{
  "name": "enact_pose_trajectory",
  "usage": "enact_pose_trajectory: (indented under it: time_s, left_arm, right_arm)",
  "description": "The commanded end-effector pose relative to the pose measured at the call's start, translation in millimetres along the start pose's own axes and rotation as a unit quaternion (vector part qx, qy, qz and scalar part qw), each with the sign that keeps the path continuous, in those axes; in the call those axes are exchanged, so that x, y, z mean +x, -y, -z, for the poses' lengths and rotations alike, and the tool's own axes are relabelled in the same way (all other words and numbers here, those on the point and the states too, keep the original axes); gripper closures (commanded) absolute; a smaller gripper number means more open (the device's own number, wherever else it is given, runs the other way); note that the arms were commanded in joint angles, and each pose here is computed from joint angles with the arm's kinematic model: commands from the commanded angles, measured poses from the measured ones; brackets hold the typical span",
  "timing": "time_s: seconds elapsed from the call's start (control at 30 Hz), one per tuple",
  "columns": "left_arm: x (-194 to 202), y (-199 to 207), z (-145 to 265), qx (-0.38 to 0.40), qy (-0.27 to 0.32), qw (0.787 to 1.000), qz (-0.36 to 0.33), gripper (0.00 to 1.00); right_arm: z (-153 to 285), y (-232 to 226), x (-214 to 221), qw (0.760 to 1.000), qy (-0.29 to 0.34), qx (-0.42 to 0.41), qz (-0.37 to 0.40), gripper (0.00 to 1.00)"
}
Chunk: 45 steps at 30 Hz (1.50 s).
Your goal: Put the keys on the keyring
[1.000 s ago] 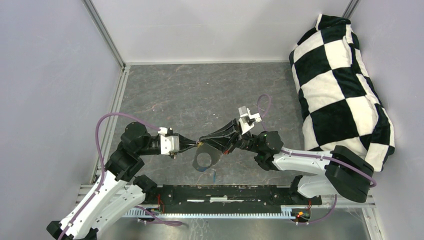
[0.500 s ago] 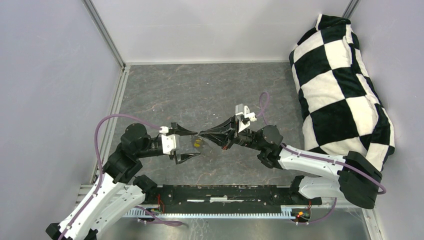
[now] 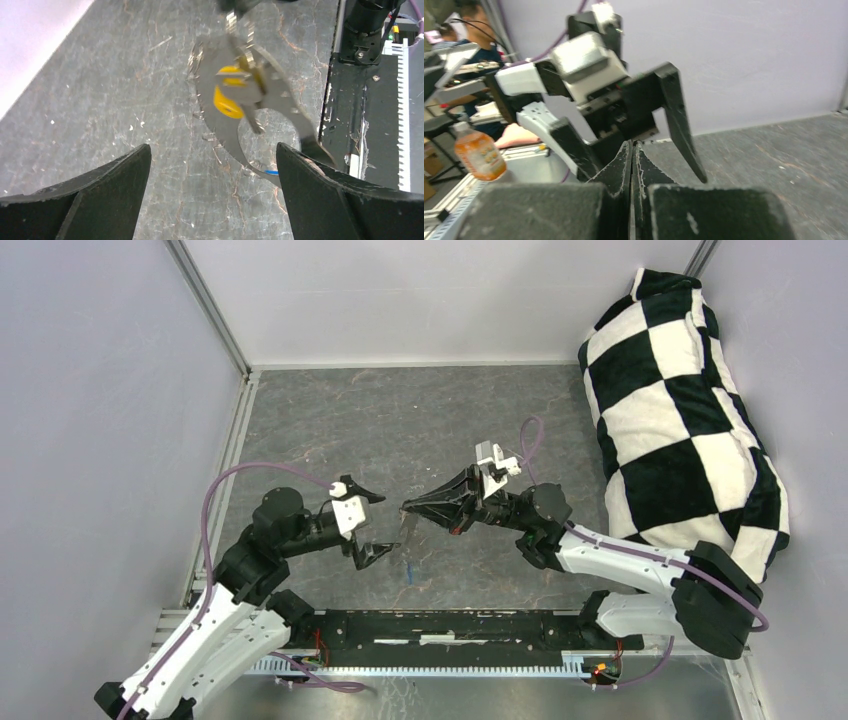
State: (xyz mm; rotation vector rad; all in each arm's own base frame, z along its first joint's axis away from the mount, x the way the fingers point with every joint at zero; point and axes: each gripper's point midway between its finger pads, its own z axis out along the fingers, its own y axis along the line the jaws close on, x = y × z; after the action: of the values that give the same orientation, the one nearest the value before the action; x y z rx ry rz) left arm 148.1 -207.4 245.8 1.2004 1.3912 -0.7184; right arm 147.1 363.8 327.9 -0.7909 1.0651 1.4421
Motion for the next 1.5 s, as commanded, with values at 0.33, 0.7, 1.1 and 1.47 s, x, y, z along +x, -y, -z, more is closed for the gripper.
enact_pose_trajectory:
  time_s: [0.33, 0.7, 1.1, 1.47]
  left_arm:
    - [-24, 29, -11, 0.095, 0.056, 0.991, 0.076, 0.00]
    - [-10, 61, 4, 0.181, 0.035, 0.983, 0.008, 0.00]
    - [-9, 49, -6, 0.157, 0.042, 0.987, 0.005, 0.01]
    - [-16, 66, -4, 0.222, 0.052, 0.973, 0.012, 0.58]
  right_arm:
    - [-10, -64, -56, 0.979, 0.081, -0.188, -0.023, 1.00]
    - [2, -95, -67, 0.955, 0.089, -0.282, -0.036, 1.00]
    - [3, -112, -66, 0.935, 0.068, -0.343, -0.060, 1.00]
    - [-14, -98, -49, 0.948, 0.012, -0.314, -0.046, 1.00]
